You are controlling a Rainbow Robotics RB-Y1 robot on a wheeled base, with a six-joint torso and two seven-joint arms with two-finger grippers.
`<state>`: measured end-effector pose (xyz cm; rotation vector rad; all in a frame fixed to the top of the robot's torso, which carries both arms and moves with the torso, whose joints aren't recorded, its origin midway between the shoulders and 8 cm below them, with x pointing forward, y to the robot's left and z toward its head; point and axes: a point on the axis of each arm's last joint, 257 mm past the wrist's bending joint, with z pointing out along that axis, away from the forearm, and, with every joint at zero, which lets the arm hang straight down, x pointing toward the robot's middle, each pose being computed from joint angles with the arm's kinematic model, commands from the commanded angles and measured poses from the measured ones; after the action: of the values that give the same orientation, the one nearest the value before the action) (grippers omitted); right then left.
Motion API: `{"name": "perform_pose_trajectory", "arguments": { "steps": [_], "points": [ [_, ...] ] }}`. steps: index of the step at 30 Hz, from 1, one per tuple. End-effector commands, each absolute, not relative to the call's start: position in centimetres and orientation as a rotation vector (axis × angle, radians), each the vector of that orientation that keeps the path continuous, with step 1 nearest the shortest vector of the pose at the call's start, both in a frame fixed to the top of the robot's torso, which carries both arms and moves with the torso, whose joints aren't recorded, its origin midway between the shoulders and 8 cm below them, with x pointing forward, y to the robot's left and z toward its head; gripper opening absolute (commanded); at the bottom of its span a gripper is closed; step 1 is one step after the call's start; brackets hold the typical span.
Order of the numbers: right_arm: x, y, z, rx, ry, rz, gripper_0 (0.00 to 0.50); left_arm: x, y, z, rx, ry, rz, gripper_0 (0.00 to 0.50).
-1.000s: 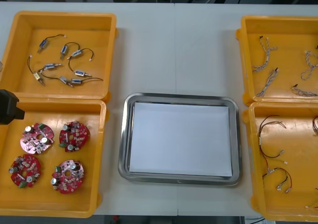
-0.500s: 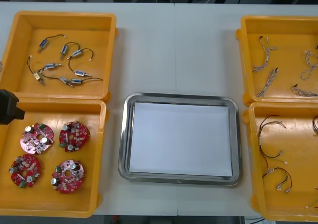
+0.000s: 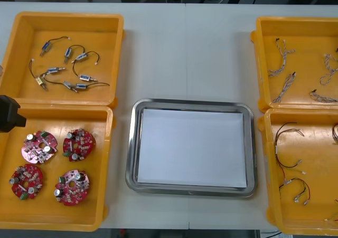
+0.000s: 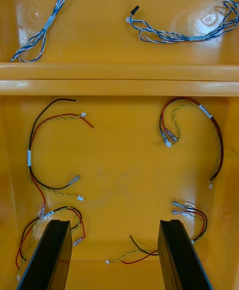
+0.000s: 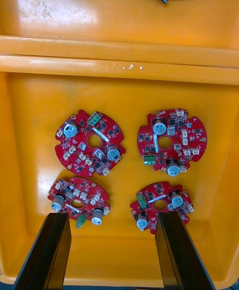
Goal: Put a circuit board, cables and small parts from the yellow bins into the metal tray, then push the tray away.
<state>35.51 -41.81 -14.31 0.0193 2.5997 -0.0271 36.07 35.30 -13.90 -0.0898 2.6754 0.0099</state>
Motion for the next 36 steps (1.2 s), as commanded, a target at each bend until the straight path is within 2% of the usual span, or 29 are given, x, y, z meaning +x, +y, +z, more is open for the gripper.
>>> {"name": "perform_pose_trajectory", "arguments": {
  "steps": [1,10,11,13,17,26,36],
  "points": [
    [35.0,-41.8,-14.3,0.065,2.596,-0.014,0.500,35.9,36.6,-13.0,-0.036,2.657,0.073,0.500],
    [34.9,-41.2,-15.1,0.054,2.616,-0.017,0.500,35.9,36.6,-13.0,-0.036,2.657,0.073,0.500],
    [34.9,-41.3,-15.4,0.055,2.623,-0.027,0.500,34.8,36.5,-15.2,-0.049,2.720,0.061,0.500],
    [34.7,-41.6,-15.5,0.065,2.626,-0.041,0.500,34.7,36.6,-15.4,-0.050,2.723,0.062,0.500],
    [33.6,-43.0,-16.7,0.109,2.656,-0.093,0.500,34.6,37.1,-15.0,-0.035,2.722,0.092,0.500],
    [29.8,-44.6,-20.1,0.174,2.761,-0.126,0.500,34.2,36.9,-14.5,0.000,2.715,0.104,0.500],
    [28.9,-46.1,-22.6,0.240,2.714,-0.143,0.500,33.6,36.9,-14.9,0.052,2.668,0.079,0.500]
  ]
}}
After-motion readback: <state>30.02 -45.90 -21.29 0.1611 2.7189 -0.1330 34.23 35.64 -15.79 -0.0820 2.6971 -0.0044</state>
